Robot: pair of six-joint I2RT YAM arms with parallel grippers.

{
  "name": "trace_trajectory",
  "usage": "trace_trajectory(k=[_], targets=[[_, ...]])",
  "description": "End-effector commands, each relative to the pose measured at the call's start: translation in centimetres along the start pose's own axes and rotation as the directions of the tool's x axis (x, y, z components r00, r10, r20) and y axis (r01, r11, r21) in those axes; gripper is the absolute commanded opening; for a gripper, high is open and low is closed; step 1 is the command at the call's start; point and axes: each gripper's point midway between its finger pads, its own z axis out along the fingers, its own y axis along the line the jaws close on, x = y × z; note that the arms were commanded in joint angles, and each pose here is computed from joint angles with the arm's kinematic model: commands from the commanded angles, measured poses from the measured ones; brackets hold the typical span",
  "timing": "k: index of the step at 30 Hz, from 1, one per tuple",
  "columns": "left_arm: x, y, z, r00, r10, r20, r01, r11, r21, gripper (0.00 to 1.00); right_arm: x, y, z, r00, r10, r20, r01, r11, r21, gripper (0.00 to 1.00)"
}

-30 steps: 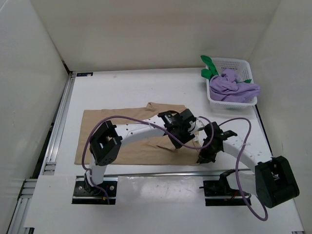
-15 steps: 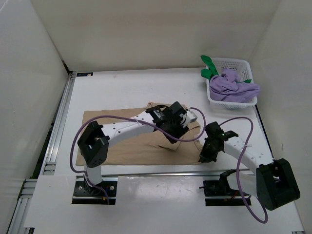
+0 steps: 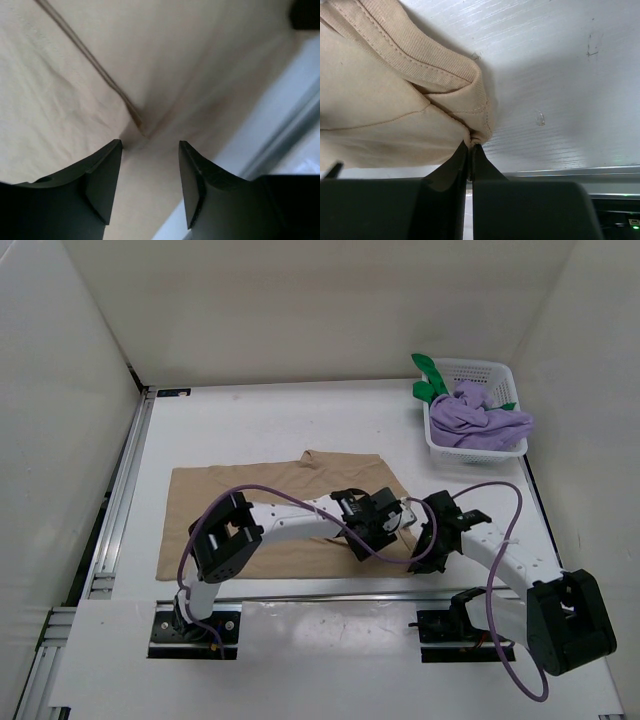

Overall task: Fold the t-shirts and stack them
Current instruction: Fold the flattened tshirt in 1/3 of the way

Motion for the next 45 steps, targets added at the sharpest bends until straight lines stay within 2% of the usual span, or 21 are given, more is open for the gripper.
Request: trace_trajectory(k=[1, 6, 7, 10, 14, 15, 17, 20, 26, 28, 33, 38, 42, 43, 45], targets=[[-1.0, 1.8, 0.6, 0.999, -0.014, 0.037, 0.017, 0.997, -0.074, 0.59, 0.2, -1.1, 0.2, 1.0, -0.012, 0.006, 0.012, 0.999, 0.038, 0.0], [-1.9, 2.6, 0.6, 0.998, -0.015, 0.058, 0.022, 0.993, -0.115, 0.49, 0.5, -1.0, 0.1, 1.0, -0.013, -0.001, 0.013, 1.0, 0.019, 0.0], [-1.9, 2.6, 0.6, 0.998, -0.015, 0.058, 0.022, 0.993, -0.115, 0.44, 0.5, -1.0, 0.1, 1.0, -0.013, -0.001, 0.013, 1.0, 0.019, 0.0], [-0.5, 2.7, 1.4, 1.0, -0.014, 0.02, 0.016, 0.992, -0.124, 0.38, 0.5, -1.0, 0.1, 1.0, -0.013, -0.001, 0.013, 1.0, 0.019, 0.0], [0.2, 2.7, 1.9, 1.0, -0.014, 0.0, 0.013, 0.992, -0.125, 0.24, 0.5, -1.0, 0.1, 1.0, -0.013, -0.001, 0.013, 1.0, 0.019, 0.0], [0.2, 2.9, 1.9, 1.0, -0.023, -0.001, 0.023, 0.993, -0.118, 0.16, 0.4, -1.0, 0.1, 1.0, -0.004, 0.001, 0.004, 1.0, 0.019, 0.0], [0.1, 3.1, 2.1, 0.999, -0.032, -0.001, 0.031, 0.994, -0.109, 0.11, 0.4, -1.0, 0.1, 1.0, -0.004, 0.001, 0.004, 1.0, 0.019, 0.0], [-0.3, 3.5, 2.0, 0.999, -0.04, 0.008, 0.041, 0.993, -0.112, 0.11, 0.4, -1.0, 0.1, 1.0, -0.004, 0.001, 0.004, 1.0, 0.019, 0.0], [-1.4, 9.9, -0.8, 0.983, -0.16, 0.087, 0.174, 0.968, -0.179, 0.11, 0.4, -1.0, 0.1, 1.0, -0.004, 0.001, 0.004, 1.0, 0.019, 0.0], [-0.6, 12.2, -1.2, 0.975, -0.202, 0.09, 0.217, 0.954, -0.207, 0.11, 0.3, -1.2, 0.1, 1.0, -0.004, 0.008, 0.004, 1.0, 0.026, 0.0], [1.3, 14.3, -1.2, 0.966, -0.249, 0.066, 0.258, 0.936, -0.239, 0.11, 0.4, -1.3, 0.1, 1.0, -0.003, 0.001, 0.003, 0.999, 0.032, 0.0], [2.5, 16.4, -0.3, 0.959, -0.281, 0.04, 0.28, 0.913, -0.295, 0.14, 0.4, -1.3, 0.1, 1.0, -0.003, 0.001, 0.003, 0.999, 0.032, 0.0], [2.5, 18.9, -1.9, 0.946, -0.316, 0.079, 0.323, 0.882, -0.342, 0.46, 0.5, -1.4, 0.2, 1.0, -0.002, -0.005, 0.002, 0.999, 0.039, 0.0], [2.3, 19.5, -2.7, 0.942, -0.321, 0.098, 0.334, 0.872, -0.358, 0.59, 0.3, -1.2, 0.0, 1.0, -0.003, 0.001, 0.003, 0.999, 0.032, 0.0], [3.2, 21.1, -5.2, 0.926, -0.35, 0.14, 0.377, 0.844, -0.382, 0.65, 0.4, -1.3, 0.1, 1.0, -0.011, -0.006, 0.011, 0.999, 0.04, 0.0]])
